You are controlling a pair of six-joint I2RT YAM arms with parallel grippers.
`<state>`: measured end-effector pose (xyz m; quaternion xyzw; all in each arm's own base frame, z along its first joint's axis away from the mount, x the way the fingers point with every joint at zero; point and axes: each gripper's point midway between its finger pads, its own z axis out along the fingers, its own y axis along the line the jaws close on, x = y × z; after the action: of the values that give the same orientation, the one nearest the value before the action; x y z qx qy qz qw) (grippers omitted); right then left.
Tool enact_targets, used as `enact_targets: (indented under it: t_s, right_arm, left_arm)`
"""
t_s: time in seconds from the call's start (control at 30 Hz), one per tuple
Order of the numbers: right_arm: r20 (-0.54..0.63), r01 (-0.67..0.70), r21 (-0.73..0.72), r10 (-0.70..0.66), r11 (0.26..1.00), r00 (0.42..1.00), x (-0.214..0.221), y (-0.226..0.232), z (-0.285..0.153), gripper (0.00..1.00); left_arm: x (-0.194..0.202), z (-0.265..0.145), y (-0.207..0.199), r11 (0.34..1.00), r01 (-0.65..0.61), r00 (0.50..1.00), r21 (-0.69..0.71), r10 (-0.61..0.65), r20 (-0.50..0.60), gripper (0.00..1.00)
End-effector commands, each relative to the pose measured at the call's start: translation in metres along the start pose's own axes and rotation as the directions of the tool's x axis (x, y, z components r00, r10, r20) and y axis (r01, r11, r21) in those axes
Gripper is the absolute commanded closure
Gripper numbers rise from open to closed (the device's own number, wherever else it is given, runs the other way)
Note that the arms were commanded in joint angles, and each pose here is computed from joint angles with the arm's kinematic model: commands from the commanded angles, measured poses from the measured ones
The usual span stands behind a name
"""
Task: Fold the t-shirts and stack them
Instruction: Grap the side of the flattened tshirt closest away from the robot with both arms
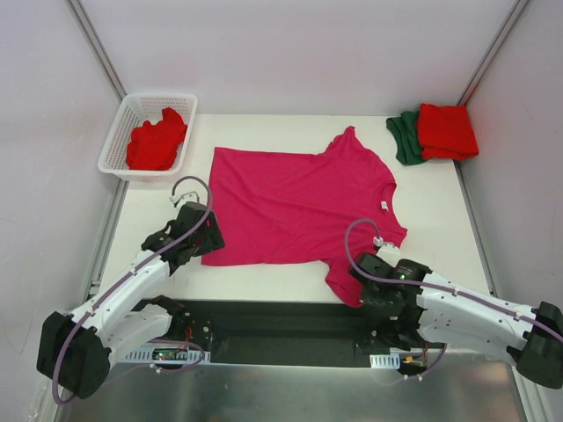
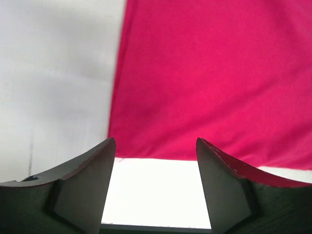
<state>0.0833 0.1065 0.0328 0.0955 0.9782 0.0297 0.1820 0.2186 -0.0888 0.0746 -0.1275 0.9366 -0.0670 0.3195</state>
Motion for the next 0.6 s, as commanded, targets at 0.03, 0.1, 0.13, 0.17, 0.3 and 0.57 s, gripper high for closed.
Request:
enact_targets:
  t_s: [0.03, 0.1, 0.13, 0.17, 0.3, 0.57]
  right_arm:
    - [0.003, 0.026, -0.013, -0.026, 1.000, 1.000, -0.002, 0.006, -0.001, 0.99]
    - [0.001, 0.027, -0.015, -0.027, 1.000, 1.000, -0.002, 0.006, -0.001, 0.99]
    - [0.001, 0.029, -0.015, -0.029, 0.999, 1.000, -0.002, 0.006, -0.001, 0.99]
    - [0.003, 0.028, -0.016, -0.028, 0.999, 1.000, -0.002, 0.006, -0.001, 0.99]
    - [0.001, 0.017, -0.028, -0.017, 0.999, 1.000, -0.001, 0.008, -0.001, 0.99]
    - [0.002, 0.023, -0.034, -0.023, 0.999, 1.000, -0.002, 0.010, -0.002, 0.99]
  left_arm:
    - [0.011, -0.003, 0.024, 0.995, 0.089, 0.996, -0.040, -0.089, -0.012, 0.33]
    - [0.017, -0.003, 0.027, 0.992, 0.119, 0.992, -0.034, -0.120, -0.029, 0.34]
    - [0.025, -0.002, 0.028, 0.991, 0.132, 0.990, -0.029, -0.133, -0.051, 0.34]
    - [0.029, -0.001, 0.029, 0.989, 0.143, 0.987, -0.030, -0.145, -0.064, 0.35]
    - [0.047, 0.001, 0.023, 0.976, 0.217, 0.967, -0.013, -0.217, -0.132, 0.38]
    - [0.068, 0.007, 0.035, 0.961, 0.273, 0.950, -0.052, -0.278, -0.145, 0.41]
